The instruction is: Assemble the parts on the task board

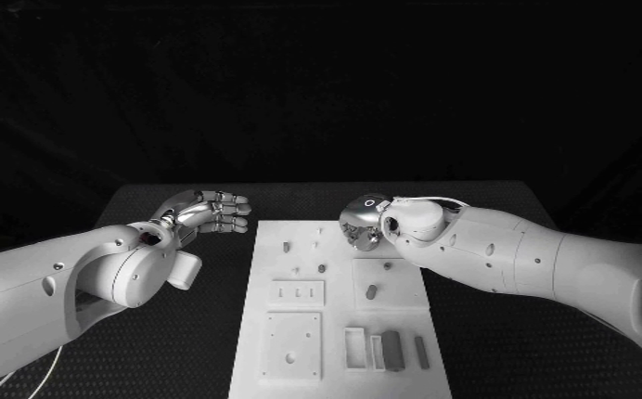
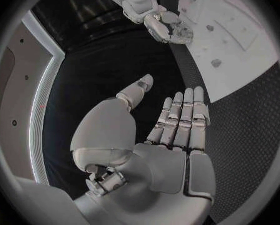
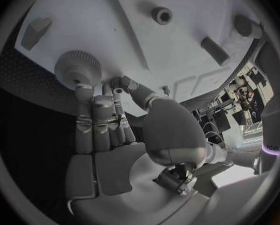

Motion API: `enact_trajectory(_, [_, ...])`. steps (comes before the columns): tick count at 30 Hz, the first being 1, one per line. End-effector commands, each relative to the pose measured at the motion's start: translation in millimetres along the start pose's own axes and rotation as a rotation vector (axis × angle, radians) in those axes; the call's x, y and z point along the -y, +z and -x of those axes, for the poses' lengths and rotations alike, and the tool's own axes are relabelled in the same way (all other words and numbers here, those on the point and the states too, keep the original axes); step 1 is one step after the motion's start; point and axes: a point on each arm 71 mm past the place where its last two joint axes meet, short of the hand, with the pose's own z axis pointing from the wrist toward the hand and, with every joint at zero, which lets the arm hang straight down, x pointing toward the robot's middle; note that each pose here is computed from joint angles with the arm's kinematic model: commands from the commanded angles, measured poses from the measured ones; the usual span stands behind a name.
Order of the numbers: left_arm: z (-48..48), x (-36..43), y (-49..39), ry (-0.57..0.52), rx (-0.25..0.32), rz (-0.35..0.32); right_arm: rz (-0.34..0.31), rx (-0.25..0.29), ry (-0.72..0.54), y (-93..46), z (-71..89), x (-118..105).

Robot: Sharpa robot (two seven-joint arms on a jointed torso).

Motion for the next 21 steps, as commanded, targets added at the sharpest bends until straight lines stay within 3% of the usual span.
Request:
enact_trajectory(1, [-1.8,2.8,0.0,0.002,-0.016,-0.010,-0.003,-0.003,-0.018,-1.8,-7.3,-2.0])
enact_trajectory(13, [-1.3,2.7,-1.3,0.002,-0.014,-0.009,-0.043,0.123,-0.039,-9.5,4.5,-3.3])
enact_trajectory(21, [-1.4,2.9,-1.7,0.001,-0.014,-0.010,-0.052,0.206,-0.092,-7.3,18.0,-13.0])
